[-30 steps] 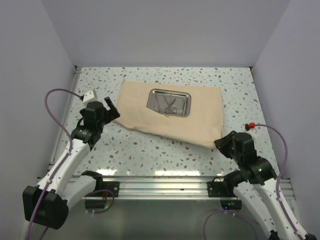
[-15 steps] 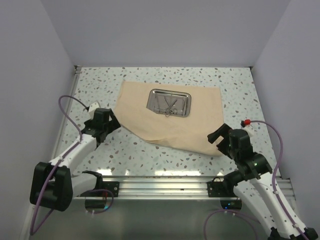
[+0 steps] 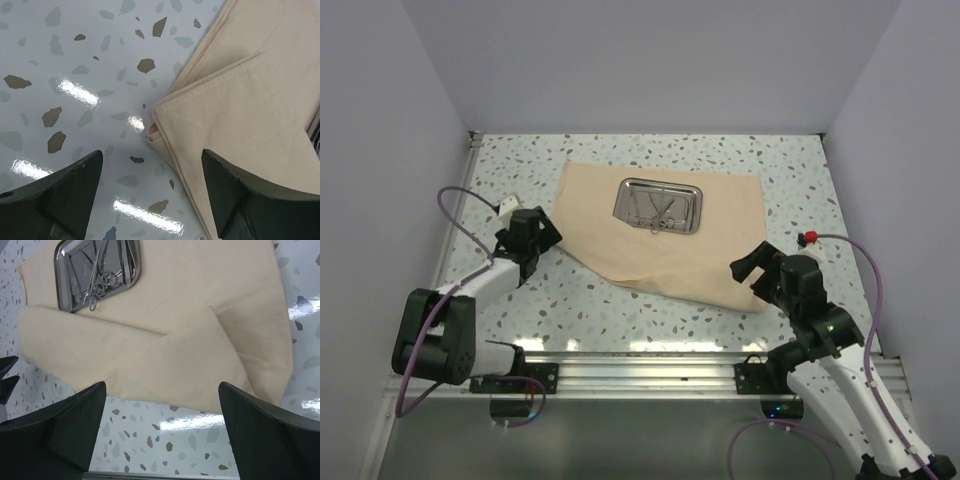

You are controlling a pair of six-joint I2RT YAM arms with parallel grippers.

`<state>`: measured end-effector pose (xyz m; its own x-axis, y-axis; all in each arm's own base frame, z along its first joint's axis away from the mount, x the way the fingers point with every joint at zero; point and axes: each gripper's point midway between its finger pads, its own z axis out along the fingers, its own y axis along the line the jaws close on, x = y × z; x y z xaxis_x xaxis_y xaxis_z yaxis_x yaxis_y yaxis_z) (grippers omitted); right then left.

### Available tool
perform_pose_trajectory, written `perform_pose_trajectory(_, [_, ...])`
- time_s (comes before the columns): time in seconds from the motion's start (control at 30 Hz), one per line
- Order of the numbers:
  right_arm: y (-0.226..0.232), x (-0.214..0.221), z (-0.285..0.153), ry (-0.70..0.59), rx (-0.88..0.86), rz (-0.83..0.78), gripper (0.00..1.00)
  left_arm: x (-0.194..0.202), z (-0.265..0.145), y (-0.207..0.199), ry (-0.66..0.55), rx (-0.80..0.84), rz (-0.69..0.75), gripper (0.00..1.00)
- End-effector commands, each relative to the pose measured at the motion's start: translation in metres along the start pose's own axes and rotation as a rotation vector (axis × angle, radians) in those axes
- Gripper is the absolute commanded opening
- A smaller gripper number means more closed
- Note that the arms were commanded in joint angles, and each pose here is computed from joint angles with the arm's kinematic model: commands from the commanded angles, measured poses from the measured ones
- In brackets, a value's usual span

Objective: Open and lay out the surgical kit
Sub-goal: Open the surgical kit at the center of the board.

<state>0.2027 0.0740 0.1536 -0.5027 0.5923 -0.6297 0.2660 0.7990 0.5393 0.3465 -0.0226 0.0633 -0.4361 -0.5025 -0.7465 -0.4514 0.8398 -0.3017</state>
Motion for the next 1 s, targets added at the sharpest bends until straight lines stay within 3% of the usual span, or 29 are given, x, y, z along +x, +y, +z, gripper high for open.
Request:
perform_pose_trajectory(0.0, [0.013,-0.003,0.005,-0.004,-0.056,-0.024,0.98,-0.019,0.012,-0.014,-0.064,0.03,-0.046,0.84])
perform_pose_trajectory(0.47, [0.02,0.002,0.014,0.028,-0.086,-0.08,0.98,0.003,0.04,-0.011,-0.023,0.001,-0.099,0.63])
perform_pose_trajectory(0.67, [0.018,0.004,0.016,0.03,-0.082,-0.09,0.98,0.004,0.048,-0.015,-0.012,0.005,-0.101,0.44])
perform_pose_trajectory(0.8, [0.018,0.001,0.016,0.015,-0.084,-0.092,0.98,0.001,0.05,-0.017,-0.016,0.002,-0.1,0.18])
perform_pose_trajectory(0.97, [0.019,0.0,0.012,0.012,-0.094,-0.093,0.98,-0.007,0.05,-0.021,-0.023,-0.004,-0.089,0.08])
